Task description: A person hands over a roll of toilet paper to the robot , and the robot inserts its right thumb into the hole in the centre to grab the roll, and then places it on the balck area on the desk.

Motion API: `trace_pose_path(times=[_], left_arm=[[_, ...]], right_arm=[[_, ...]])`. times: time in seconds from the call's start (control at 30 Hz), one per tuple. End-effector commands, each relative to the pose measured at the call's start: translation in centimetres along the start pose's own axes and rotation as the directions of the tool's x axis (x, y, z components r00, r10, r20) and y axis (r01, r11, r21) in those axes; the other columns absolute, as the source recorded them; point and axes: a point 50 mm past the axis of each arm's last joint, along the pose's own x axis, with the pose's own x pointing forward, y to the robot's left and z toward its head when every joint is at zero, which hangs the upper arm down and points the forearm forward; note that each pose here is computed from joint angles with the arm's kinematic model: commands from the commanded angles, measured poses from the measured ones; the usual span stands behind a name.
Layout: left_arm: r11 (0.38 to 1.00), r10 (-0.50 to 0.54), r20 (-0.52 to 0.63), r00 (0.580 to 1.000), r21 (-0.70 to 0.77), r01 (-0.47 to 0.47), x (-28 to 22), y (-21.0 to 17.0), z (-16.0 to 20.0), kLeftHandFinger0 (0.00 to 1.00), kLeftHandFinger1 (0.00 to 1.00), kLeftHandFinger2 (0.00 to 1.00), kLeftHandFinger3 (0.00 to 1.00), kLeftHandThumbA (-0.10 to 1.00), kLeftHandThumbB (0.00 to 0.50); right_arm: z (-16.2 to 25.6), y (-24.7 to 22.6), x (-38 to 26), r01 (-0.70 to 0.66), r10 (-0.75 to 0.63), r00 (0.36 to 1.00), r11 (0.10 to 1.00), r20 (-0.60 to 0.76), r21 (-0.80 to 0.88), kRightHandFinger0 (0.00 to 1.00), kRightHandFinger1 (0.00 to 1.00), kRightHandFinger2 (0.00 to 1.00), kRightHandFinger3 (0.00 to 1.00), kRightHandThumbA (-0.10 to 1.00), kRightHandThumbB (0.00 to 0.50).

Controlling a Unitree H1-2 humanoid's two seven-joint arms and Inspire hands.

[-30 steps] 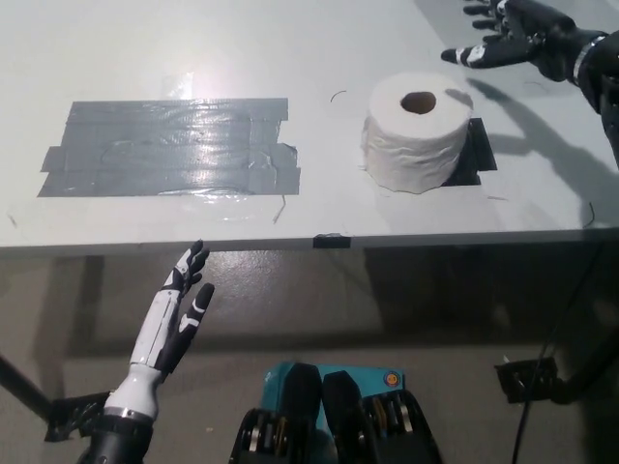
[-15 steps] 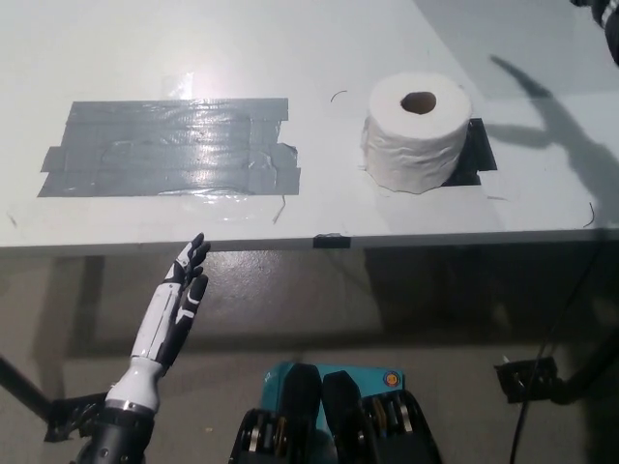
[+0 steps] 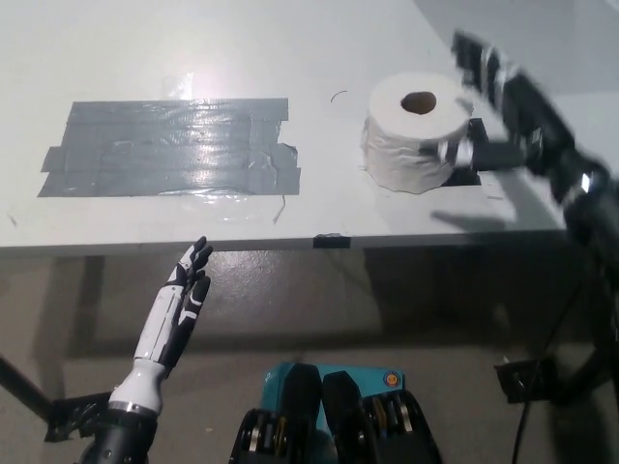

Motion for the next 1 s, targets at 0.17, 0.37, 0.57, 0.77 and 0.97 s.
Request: trace_pose_path(times=[0.17,0.37,0.57,0.77,0.97], left_arm=[[0.999,0.032,0.028,0.999,-0.013,-0.032,-1.6,0.3,-0.2,1.00,1.00,1.00,1.00,1.00,0.114],[0.999,0.035,0.022,0.999,-0.023,-0.034,-1.7,0.1,-0.6,1.00,1.00,1.00,1.00,0.98,0.105],[0.999,0.045,0.051,0.998,-0.025,-0.043,0.6,0.8,0.3,1.00,1.00,1.00,1.00,0.98,0.104],[0.999,0.040,0.070,0.997,-0.023,-0.039,1.2,1.0,0.8,1.00,1.00,1.00,1.00,1.00,0.106],[0.999,0.032,0.073,0.997,-0.029,-0.030,0.7,0.6,0.6,1.00,1.00,1.00,1.00,0.99,0.100]], right_arm=[[13.1,5.1,-18.7,0.171,-0.239,0.727,0.971,0.643,0.168,1.00,1.00,1.00,1.00,1.00,0.349],[11.9,6.0,-19.4,0.183,-0.252,0.723,0.968,0.643,0.174,1.00,1.00,1.00,1.00,1.00,0.301],[11.0,6.2,-17.0,0.189,-0.260,0.758,0.965,0.598,0.180,1.00,1.00,1.00,1.00,1.00,0.322],[4.6,7.0,-14.1,0.104,-0.230,0.877,0.948,0.422,0.300,1.00,1.00,1.00,1.00,1.00,0.221],[-1.0,8.1,-12.3,0.117,-0.194,0.946,0.952,0.262,0.282,1.00,1.00,1.00,1.00,0.96,0.177]])
